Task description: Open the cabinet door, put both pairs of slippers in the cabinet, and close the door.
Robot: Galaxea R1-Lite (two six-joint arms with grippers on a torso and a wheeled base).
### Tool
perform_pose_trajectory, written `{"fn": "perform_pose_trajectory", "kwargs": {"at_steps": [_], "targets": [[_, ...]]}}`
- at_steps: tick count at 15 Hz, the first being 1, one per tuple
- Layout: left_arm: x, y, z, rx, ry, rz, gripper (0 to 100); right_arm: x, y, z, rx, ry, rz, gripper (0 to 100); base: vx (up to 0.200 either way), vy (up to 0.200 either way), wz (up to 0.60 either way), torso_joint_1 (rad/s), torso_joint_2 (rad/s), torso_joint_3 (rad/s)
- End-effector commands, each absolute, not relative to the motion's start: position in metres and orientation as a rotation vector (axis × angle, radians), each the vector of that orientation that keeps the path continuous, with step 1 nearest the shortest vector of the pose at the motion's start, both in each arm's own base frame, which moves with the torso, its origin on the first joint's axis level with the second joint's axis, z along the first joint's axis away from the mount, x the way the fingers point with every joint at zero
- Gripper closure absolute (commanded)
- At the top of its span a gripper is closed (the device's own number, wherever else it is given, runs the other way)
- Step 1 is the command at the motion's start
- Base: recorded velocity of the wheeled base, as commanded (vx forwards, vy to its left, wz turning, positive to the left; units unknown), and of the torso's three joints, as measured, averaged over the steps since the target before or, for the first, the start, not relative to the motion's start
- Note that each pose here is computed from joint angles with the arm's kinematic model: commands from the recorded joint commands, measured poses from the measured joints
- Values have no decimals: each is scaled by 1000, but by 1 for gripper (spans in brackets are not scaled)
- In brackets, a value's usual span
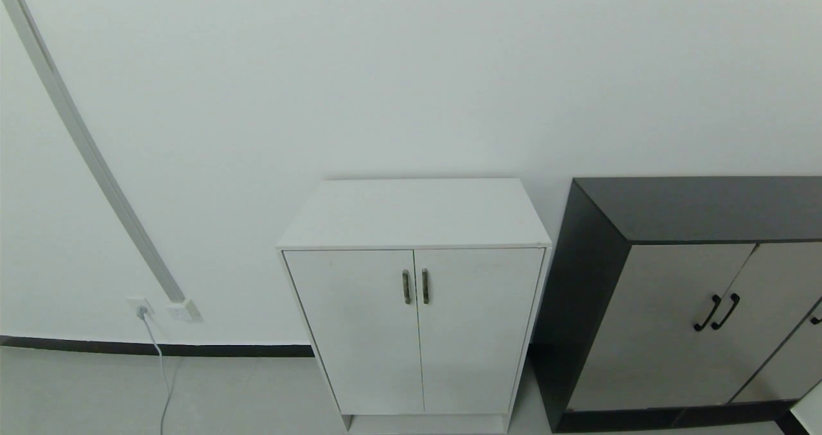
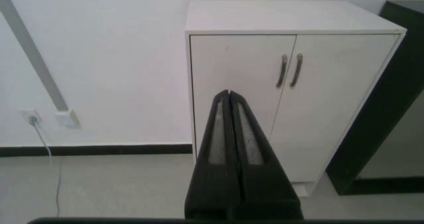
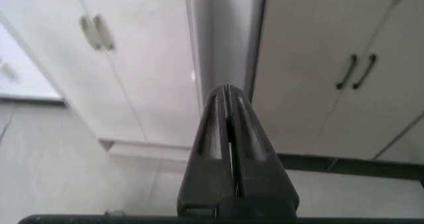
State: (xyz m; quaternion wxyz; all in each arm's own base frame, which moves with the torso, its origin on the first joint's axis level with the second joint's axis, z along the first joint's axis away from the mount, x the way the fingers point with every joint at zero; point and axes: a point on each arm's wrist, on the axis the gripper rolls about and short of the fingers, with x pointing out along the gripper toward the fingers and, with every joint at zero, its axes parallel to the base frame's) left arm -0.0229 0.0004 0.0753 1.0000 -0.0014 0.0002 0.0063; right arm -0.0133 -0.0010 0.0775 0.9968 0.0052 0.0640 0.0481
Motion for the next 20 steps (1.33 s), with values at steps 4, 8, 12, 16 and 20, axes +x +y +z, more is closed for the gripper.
{"fn": "perform_pose_trajectory", "kwargs": {"at_steps": [4,8,12,16,20], "targets": [[-23,0,75,-3,2,12,100,-15,0,77,10,110,-11,100,0,0,0,0,0,0],[-23,0,75,-3,2,14,100,-22,0,75,15,17,-3,100,0,0,0,0,0,0],[-23,0,75,-3,2,15,100,-23,-1,76,75,-5,-44,100,0,0,0,0,0,0],[-23,0,75,0,2,14,100,-23,-2,76,83,-8,-92,100,0,0,0,0,0,0],[-23,0,75,0,2,15,100,-23,-2,76,82,-10,-90,100,0,0,0,0,0,0]]}}
